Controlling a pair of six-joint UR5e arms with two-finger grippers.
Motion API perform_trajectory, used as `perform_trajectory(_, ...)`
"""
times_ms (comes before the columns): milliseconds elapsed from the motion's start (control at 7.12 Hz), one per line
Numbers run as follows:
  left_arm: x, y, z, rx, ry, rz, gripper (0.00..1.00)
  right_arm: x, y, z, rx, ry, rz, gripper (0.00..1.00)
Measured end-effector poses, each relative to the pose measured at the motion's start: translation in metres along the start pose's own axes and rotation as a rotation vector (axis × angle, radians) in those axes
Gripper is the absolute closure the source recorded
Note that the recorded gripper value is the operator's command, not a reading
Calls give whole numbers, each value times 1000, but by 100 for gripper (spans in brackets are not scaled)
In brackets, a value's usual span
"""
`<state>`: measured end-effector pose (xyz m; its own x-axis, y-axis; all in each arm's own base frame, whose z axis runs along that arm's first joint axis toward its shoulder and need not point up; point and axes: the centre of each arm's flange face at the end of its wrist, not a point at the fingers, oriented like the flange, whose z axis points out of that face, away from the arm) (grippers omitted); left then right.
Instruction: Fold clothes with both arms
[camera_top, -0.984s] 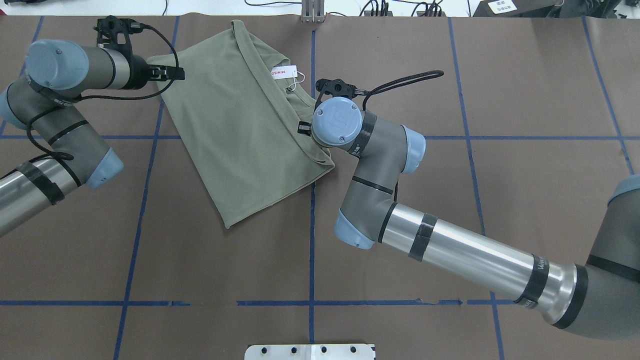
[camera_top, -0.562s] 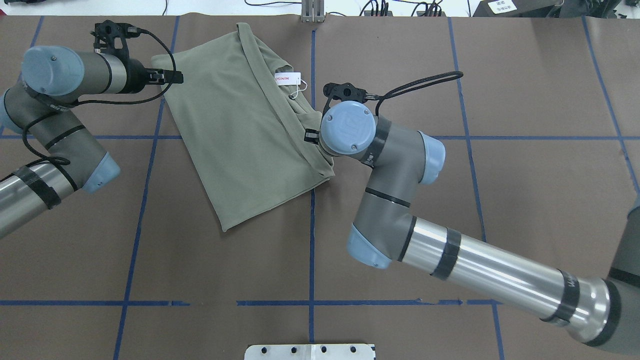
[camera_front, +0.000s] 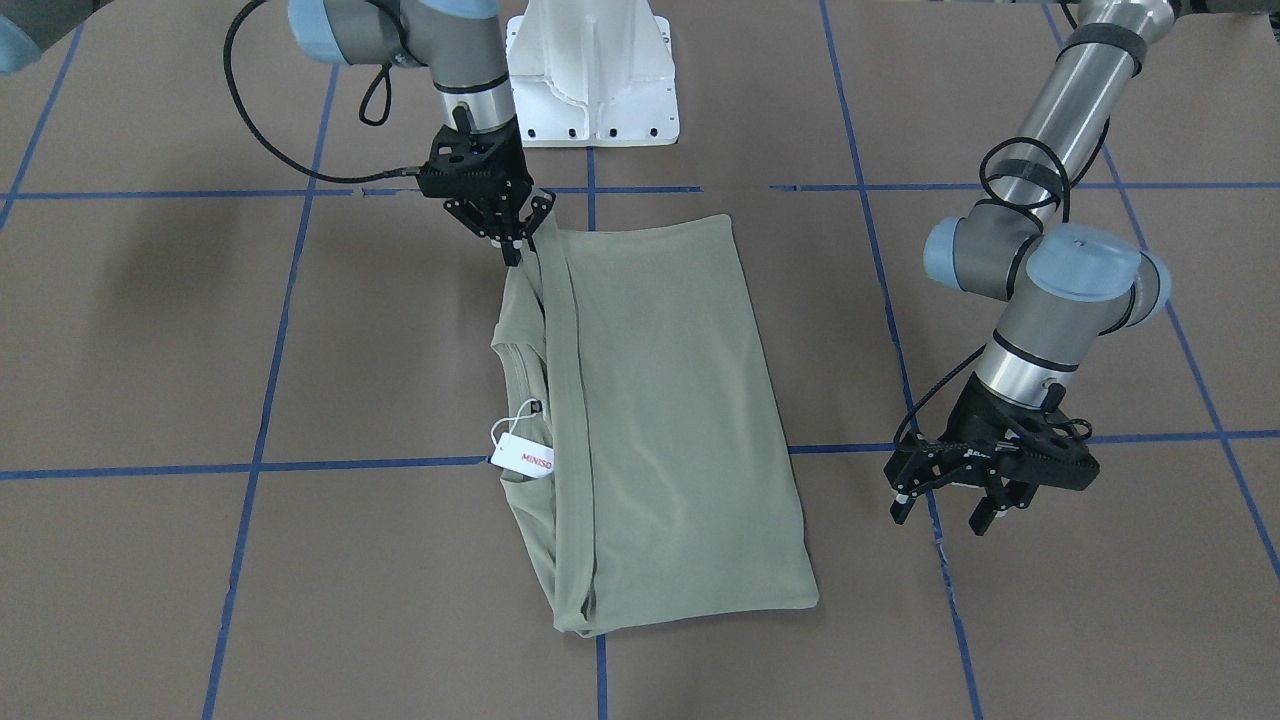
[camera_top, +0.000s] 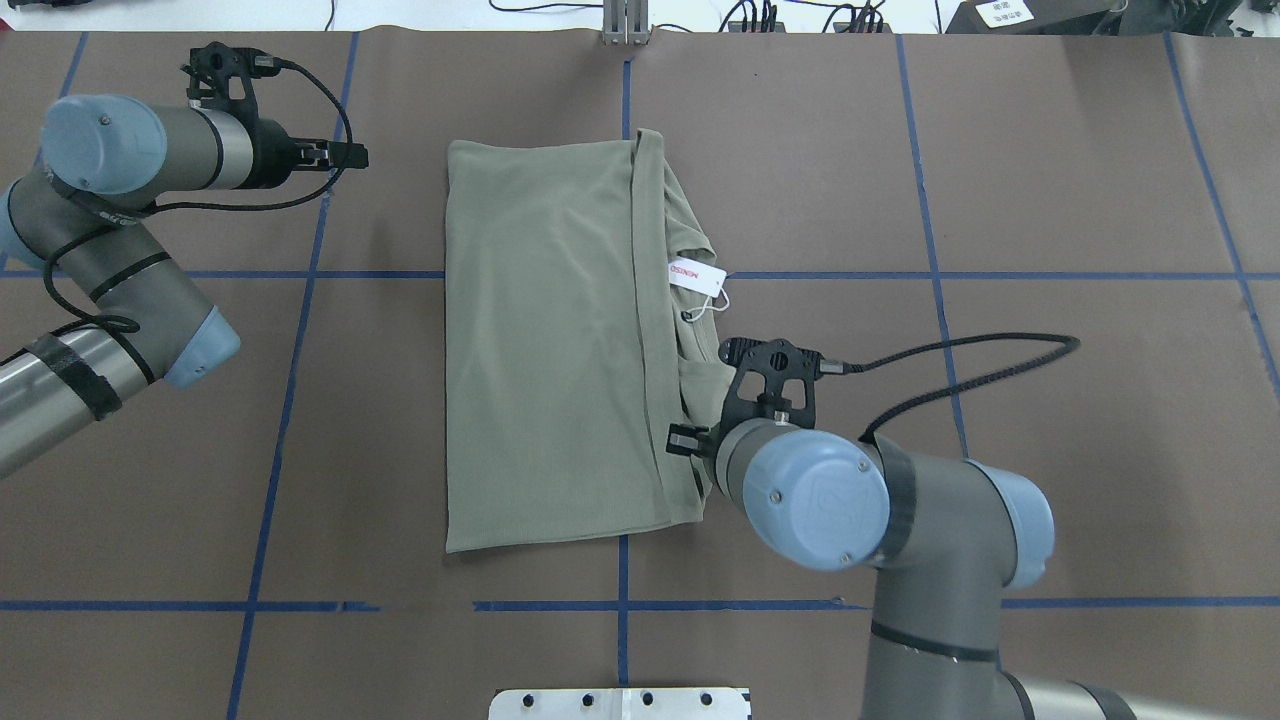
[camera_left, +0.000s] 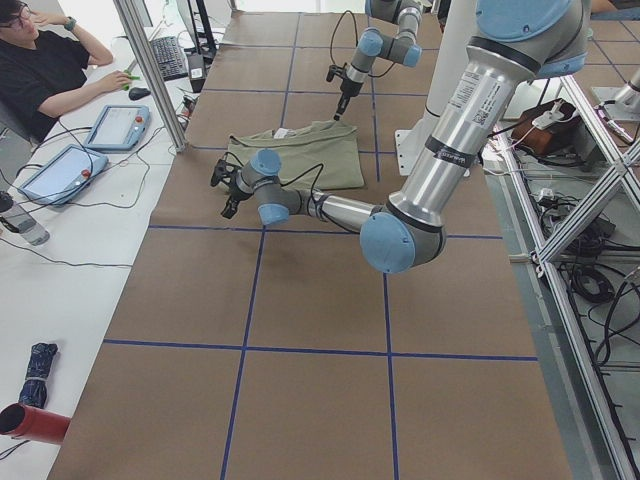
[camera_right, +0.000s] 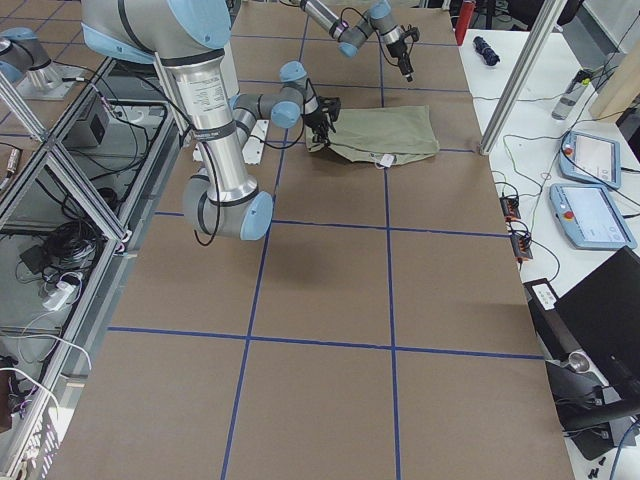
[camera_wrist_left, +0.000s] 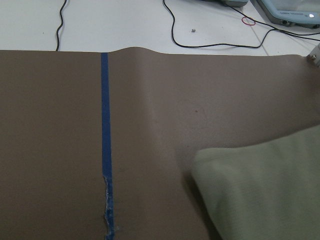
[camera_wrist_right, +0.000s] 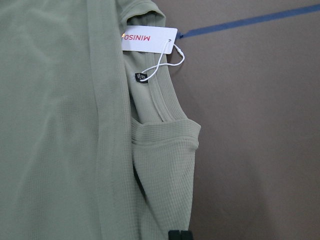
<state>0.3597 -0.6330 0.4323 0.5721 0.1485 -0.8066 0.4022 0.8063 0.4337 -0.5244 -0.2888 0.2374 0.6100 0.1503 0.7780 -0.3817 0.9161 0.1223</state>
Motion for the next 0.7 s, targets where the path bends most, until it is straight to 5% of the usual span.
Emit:
perform_trajectory(141,0,0,0,0,0,0,0,6,19,-6,7,5,-3,0)
perform_trajectory(703,9,1,-6,-32,40,3,0,-9,-10,6,-45,20,-138,0)
